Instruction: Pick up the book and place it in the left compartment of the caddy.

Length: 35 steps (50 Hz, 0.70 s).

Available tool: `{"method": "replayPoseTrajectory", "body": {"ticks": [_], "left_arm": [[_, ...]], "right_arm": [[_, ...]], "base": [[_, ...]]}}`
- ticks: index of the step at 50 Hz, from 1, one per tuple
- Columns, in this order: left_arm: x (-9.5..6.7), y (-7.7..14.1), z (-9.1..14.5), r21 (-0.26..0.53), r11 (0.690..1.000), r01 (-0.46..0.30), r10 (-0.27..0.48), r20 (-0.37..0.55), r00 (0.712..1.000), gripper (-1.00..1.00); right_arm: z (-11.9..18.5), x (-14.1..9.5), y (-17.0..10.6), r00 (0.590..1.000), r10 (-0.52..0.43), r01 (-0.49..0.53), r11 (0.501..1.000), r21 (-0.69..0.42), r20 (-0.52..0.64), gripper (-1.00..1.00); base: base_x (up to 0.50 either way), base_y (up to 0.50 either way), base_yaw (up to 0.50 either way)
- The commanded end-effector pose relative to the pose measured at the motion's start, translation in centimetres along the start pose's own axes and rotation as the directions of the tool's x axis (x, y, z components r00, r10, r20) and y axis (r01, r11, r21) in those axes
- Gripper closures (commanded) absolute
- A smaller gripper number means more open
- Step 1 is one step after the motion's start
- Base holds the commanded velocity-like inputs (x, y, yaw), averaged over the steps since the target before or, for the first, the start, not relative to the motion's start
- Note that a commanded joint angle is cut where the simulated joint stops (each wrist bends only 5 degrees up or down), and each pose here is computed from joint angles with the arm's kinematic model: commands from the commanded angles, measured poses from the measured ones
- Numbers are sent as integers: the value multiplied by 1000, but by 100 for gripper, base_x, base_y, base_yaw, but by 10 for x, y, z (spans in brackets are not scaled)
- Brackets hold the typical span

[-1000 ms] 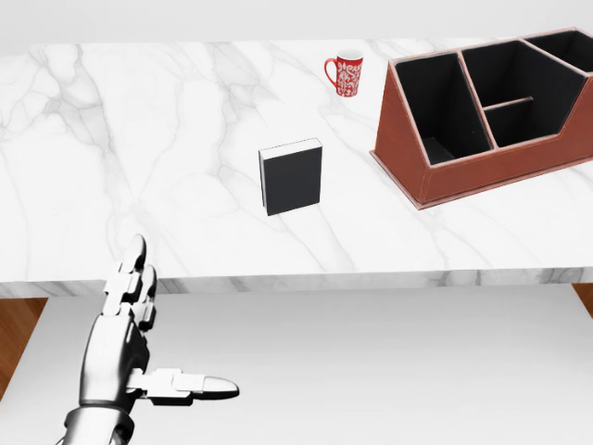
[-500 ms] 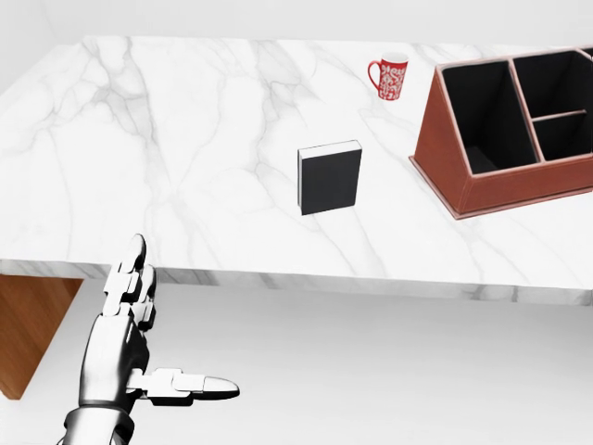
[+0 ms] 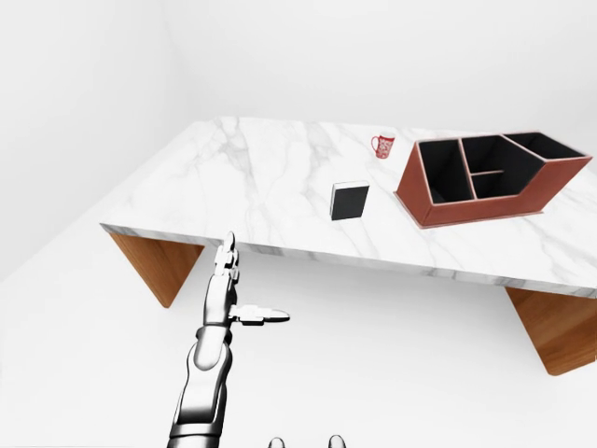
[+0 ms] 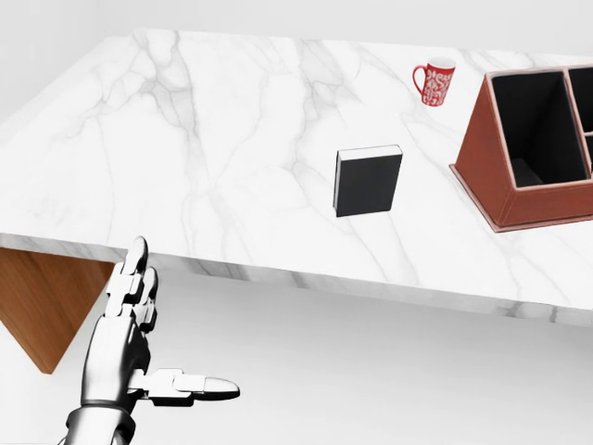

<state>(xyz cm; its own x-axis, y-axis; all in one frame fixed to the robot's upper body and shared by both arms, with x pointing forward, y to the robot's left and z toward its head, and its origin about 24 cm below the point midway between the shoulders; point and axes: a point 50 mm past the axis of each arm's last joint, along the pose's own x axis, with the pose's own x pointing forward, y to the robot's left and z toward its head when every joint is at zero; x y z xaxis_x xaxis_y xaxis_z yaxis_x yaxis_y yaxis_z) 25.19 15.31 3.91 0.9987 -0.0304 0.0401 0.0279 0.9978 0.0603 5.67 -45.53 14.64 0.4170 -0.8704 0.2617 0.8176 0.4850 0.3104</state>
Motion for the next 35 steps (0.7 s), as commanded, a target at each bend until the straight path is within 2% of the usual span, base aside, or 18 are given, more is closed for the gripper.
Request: {"method": "replayPoseTrajectory", "body": {"ticks": [1,7,19,23,32,35], "left_arm": [[0,0,0,1,1000,1,-1,0,1000,-100],[-3,-1,10,1,1000,0,0,42,999,-100],[-2,-1,6,3,1000,7,-7,24,1000,-100],[-5,-3,14,5,1000,5,-5,59,998,-100],[-3,-2,8,2,1000,5,-6,35,999,-100],[-4,-3,15,4,1000,5,-5,64,998,-100]], "right_arm": [[0,0,0,1000,2,-2,1000,-1,0,-100],[-1,-1,0,1000,4,-4,1000,-2,-4,-100],[0,-1,0,1000,4,-4,1000,-4,1,-100],[-2,0,0,1000,1,-1,1000,-5,-6,-100],[-3,1,1,1000,-2,2,1000,-7,-10,-100],[-2,1,1,1000,-4,4,1000,-7,-9,-100]], "base": [[0,0,16],[0,0,16],[0,0,16],[0,0,16],[0,0,16],[0,0,15]]}}
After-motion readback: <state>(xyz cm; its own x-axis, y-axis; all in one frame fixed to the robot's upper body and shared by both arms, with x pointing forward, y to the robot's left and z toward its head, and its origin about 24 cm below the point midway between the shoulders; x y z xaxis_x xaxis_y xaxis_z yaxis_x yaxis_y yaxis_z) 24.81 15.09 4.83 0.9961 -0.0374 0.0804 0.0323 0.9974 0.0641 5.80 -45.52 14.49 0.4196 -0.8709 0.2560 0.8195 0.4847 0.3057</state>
